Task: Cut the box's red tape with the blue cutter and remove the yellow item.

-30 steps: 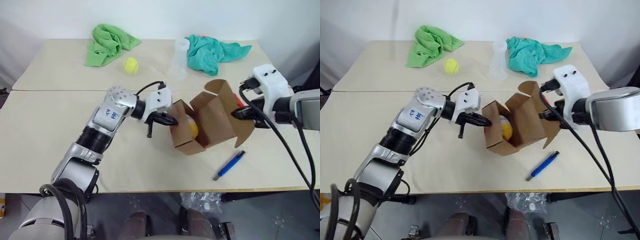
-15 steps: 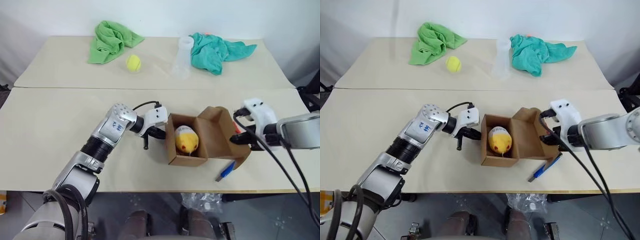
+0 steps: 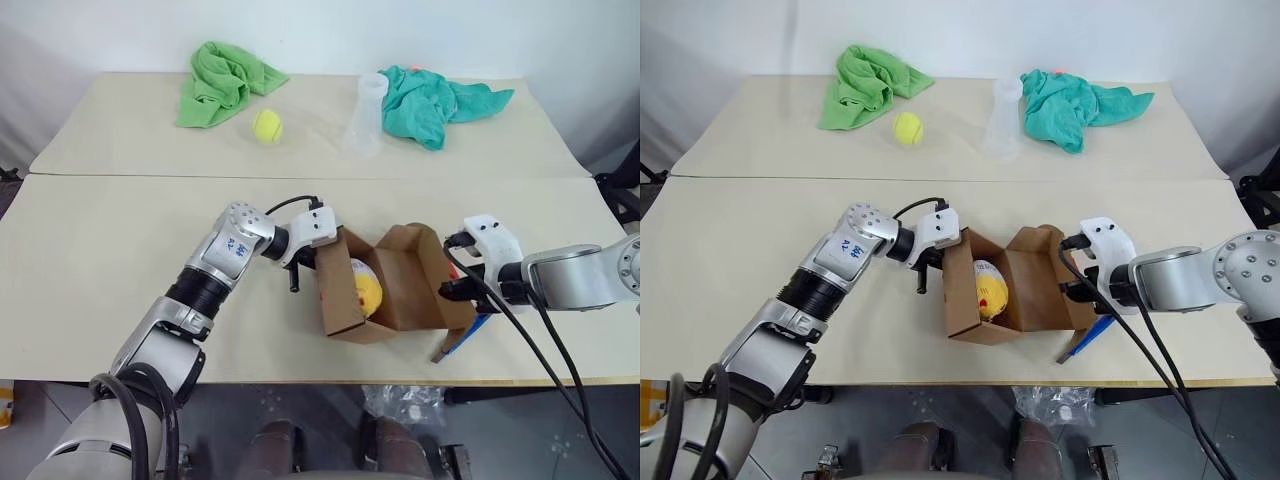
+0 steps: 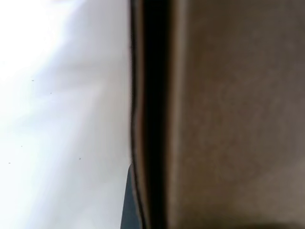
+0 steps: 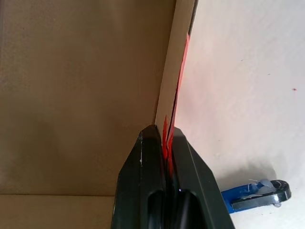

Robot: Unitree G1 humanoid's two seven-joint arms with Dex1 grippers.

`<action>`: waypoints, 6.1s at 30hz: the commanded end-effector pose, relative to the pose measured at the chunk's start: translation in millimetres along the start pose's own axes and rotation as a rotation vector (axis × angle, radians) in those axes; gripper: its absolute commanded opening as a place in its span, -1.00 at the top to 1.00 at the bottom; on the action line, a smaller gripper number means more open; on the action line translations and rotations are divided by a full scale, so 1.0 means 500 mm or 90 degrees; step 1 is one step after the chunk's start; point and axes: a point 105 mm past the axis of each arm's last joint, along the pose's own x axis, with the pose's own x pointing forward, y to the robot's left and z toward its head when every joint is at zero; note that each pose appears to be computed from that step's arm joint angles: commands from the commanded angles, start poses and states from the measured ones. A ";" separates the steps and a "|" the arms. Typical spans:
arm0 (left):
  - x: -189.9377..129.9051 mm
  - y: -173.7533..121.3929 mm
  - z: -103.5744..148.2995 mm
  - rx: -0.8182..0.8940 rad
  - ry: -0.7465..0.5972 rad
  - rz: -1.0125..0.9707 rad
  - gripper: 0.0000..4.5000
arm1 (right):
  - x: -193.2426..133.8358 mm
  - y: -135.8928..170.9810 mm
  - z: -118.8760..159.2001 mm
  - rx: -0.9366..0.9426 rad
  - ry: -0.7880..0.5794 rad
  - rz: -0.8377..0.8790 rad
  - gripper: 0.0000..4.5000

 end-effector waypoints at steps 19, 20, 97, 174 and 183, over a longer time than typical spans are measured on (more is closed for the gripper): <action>-0.145 0.053 0.246 0.029 -0.250 0.024 1.00 | -0.012 0.008 0.045 -0.026 -0.052 -0.029 0.99; -0.139 0.033 0.260 0.039 -0.257 -0.008 1.00 | -0.012 0.007 0.046 -0.026 -0.052 -0.030 0.99; -0.098 0.032 0.286 0.107 -0.240 0.008 1.00 | -0.074 -0.030 0.107 0.065 -0.155 -0.044 0.99; 0.059 -0.022 0.101 0.213 -0.023 -0.047 1.00 | -0.044 -0.012 0.061 0.062 -0.115 0.017 0.99; 0.023 -0.014 0.083 0.219 0.013 -0.055 1.00 | -0.025 -0.026 0.044 -0.009 -0.109 -0.029 0.99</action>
